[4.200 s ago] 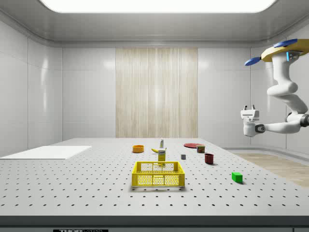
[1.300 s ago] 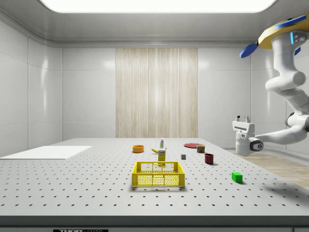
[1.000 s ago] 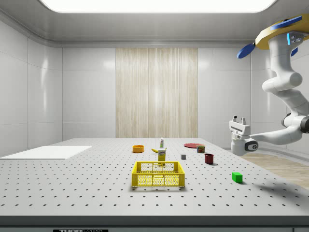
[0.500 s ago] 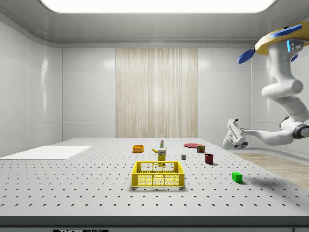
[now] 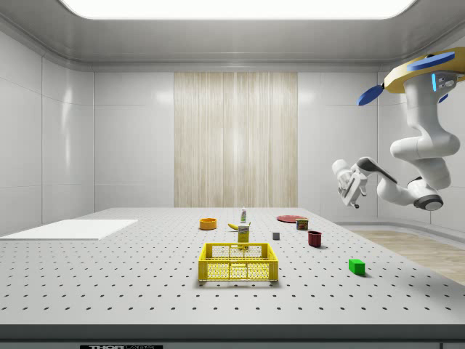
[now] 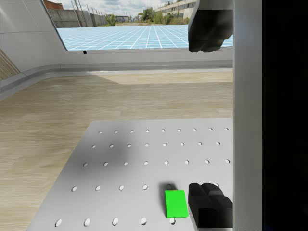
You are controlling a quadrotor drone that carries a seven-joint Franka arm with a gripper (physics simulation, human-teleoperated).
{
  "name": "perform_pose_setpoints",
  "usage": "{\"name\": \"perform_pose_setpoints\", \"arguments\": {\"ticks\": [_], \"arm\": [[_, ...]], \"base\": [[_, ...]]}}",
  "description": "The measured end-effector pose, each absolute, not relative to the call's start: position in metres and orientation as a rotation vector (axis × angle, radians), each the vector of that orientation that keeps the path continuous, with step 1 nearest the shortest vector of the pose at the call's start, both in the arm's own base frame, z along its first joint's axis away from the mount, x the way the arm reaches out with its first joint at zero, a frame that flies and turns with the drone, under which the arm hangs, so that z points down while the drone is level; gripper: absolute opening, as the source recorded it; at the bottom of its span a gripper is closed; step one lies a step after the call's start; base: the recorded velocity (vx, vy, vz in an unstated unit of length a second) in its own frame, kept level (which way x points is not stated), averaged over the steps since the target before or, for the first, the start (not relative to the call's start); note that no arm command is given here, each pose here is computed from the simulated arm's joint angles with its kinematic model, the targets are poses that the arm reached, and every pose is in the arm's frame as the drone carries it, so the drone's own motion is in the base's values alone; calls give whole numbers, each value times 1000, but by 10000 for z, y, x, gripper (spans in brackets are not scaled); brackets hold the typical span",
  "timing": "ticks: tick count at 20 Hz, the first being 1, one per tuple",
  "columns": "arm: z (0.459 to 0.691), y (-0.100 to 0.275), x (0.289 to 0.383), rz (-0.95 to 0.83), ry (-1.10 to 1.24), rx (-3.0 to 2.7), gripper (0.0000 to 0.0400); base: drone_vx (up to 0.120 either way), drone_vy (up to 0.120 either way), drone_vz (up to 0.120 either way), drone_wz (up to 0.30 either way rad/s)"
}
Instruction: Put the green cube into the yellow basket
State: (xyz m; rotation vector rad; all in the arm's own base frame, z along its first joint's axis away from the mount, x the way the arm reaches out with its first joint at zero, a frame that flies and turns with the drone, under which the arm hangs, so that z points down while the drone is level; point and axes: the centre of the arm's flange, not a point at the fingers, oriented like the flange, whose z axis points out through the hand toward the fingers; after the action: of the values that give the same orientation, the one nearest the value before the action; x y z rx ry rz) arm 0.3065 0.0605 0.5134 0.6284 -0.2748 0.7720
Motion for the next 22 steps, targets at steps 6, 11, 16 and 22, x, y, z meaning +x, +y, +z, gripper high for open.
{"name": "perform_pose_setpoints", "arguments": {"ticks": [6,11,16,22], "arm": [[4943,225,3069,786,-100,219,400],[4916,91,3068,786,-43,89,400],[4910,35,3068,785,-19,36,400],[4908,11,3068,784,-8,13,400]], "base": [[0,0,-120,0],[0,0,-120,0],[0,0,-120,0],[0,0,-120,0]]}}
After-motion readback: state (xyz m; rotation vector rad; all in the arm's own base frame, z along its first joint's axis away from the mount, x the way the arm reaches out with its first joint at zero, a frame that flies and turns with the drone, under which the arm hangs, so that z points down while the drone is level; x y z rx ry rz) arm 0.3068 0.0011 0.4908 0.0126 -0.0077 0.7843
